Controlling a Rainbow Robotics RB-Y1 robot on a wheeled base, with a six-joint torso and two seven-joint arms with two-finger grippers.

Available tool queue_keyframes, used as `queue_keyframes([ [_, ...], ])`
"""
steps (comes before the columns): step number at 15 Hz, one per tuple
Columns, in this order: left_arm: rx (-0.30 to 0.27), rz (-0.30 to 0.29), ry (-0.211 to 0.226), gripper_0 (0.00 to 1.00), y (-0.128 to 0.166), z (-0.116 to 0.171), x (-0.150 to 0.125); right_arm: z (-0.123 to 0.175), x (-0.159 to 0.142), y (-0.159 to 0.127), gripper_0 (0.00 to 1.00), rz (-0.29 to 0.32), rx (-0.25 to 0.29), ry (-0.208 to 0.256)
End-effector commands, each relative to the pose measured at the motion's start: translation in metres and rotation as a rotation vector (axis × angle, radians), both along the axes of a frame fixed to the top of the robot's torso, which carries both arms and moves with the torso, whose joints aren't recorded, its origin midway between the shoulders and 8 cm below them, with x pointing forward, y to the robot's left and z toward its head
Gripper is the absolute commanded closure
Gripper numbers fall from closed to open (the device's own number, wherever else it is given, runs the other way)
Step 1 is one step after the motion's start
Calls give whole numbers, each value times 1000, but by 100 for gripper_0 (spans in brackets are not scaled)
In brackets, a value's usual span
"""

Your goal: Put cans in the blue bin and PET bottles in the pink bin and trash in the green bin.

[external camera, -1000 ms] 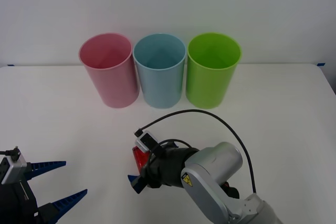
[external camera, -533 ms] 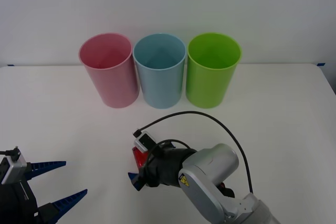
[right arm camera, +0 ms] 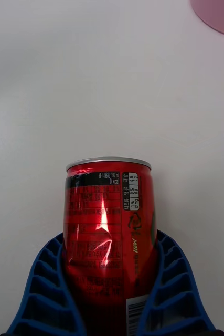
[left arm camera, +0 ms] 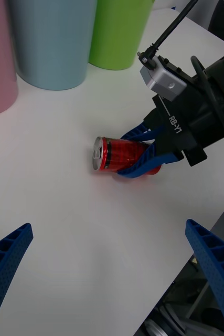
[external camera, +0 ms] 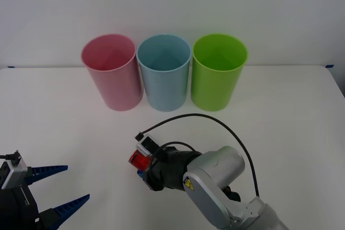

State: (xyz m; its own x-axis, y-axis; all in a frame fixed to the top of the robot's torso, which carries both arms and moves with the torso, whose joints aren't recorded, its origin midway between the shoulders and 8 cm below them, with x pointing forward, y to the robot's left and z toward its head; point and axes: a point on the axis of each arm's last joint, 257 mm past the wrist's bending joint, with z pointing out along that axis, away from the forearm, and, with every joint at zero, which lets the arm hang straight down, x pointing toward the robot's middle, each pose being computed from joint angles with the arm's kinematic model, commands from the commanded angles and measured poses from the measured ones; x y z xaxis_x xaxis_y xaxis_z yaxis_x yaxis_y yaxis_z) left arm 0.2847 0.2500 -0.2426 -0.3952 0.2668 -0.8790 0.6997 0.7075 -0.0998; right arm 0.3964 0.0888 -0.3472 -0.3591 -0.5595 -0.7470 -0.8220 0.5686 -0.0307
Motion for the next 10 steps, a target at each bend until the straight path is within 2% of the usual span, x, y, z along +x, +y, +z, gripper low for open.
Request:
queue_keyframes([
  [1,0,0,0,0,0,0,0,2,1,1,100,4,1,-6],
  [2,0,0,0,0,0,0,0,7,1,3,100,6,18,-7],
  [3,0,0,0,0,0,0,0,19,4,5,100,5,58,-15],
  [5,0,0,0,0,0,0,0,41,9,2,100,9,120,-49],
  [6,0,0,0,0,0,0,0,58,12,-3,100,14,176,-78],
  [10,0,0,0,0,0,0,0,120,5,-35,100,40,316,-150],
])
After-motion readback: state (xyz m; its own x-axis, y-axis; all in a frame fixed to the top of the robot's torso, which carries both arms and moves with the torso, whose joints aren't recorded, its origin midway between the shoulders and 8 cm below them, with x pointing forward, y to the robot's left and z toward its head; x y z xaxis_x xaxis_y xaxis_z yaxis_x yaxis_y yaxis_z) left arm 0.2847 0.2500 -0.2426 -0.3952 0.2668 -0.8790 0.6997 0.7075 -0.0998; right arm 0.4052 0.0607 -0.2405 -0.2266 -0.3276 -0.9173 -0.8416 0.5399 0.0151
